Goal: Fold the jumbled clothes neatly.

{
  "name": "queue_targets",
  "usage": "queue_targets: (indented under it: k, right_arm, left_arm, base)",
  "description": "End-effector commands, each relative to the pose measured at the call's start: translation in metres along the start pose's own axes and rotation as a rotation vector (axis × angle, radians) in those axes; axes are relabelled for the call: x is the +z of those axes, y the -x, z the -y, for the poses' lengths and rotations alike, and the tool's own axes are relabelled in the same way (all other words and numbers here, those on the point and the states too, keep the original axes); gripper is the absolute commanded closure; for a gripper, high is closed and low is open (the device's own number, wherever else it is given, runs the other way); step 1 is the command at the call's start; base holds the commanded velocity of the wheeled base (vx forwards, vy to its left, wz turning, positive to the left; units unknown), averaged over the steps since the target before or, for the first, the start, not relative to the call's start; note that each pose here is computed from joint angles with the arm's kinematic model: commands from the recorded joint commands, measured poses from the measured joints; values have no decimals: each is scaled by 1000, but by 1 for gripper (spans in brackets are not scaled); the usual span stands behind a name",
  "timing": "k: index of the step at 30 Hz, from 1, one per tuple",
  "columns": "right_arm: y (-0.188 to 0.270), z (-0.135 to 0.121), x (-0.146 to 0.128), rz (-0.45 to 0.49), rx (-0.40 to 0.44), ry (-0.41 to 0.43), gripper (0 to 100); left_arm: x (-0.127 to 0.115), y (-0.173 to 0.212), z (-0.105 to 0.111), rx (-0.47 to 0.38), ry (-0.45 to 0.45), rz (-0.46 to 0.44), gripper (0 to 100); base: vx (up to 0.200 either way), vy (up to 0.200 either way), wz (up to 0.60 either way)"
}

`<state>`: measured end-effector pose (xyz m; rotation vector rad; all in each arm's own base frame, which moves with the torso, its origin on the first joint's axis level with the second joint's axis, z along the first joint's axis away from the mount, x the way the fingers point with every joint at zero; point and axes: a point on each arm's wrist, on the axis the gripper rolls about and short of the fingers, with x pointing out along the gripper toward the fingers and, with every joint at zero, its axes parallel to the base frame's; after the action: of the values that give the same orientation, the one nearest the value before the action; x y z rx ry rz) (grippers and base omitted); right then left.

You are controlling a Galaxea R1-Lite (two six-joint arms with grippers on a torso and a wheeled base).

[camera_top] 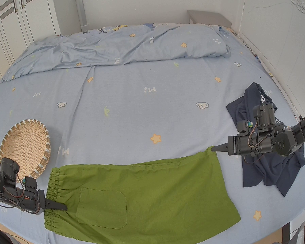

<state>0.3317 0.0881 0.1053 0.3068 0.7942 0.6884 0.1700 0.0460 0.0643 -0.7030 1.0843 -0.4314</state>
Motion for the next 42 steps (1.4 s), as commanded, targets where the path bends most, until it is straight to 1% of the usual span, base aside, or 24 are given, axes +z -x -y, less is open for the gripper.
queue_targets:
  k: [1,5,8,10,12,13,14,16,19,21,24,31,35,36,38,41,42]
  right_arm:
    - [-4,3,-2,-14,-2,-9,0]
    - [-4,2,-2,-12,0,-16,0]
    - [-1,2,-2,-6,-3,-25,0]
    - [4,0,0,6,-4,-34,0]
    - [18,-3,6,46,-7,-40,0]
    - [18,-3,6,46,-7,-40,0]
    - [29,-7,11,76,1,-46,0]
    - [35,-11,14,92,4,-48,0]
    - [43,-17,15,106,6,-43,0]
    - [44,-18,15,104,7,-43,0]
    - [45,-19,14,100,7,-44,0]
    - [50,-24,14,110,13,-33,0]
    - [51,-24,14,112,11,-35,0]
    - [51,-23,15,114,11,-35,0]
    - [52,-23,15,115,9,-36,0]
    - [52,-23,15,117,9,-36,0]
    - [52,-23,15,117,9,-36,0]
  left_arm:
    - [0,1,1,0,-4,3,100]
    - [-1,3,5,-2,-20,11,100]
    - [-3,10,15,-5,-50,43,100]
    - [-3,22,28,-3,-75,98,100]
    - [-1,39,44,-2,-97,186,100]
    - [-1,39,44,-2,-97,186,100]
    - [-2,54,60,-5,-111,260,100]
    - [-4,68,72,-3,-120,320,100]
    - [-3,83,82,10,-125,368,100]
    - [-2,86,84,13,-122,374,100]
    - [-1,98,88,36,-103,416,100]
    - [4,109,95,45,-106,441,100]
    - [5,112,107,28,-121,406,100]
    - [7,110,116,9,-154,369,100]
    - [9,107,127,10,-198,337,100]
    - [9,99,141,25,-262,290,100]
    - [9,99,141,25,-262,290,100]
  base:
    - [0,0,0]
    - [0,0,0]
    - [0,0,0]
    - [0,0,0]
    - [0,0,0]
    - [0,0,0]
    - [0,0,0]
    - [0,0,0]
    - [0,0,0]
    - [0,0,0]
    - [0,0,0]
    - [0,0,0]
    - [0,0,0]
    - [0,0,0]
    - [0,0,0]
    - [0,0,0]
    - [0,0,0]
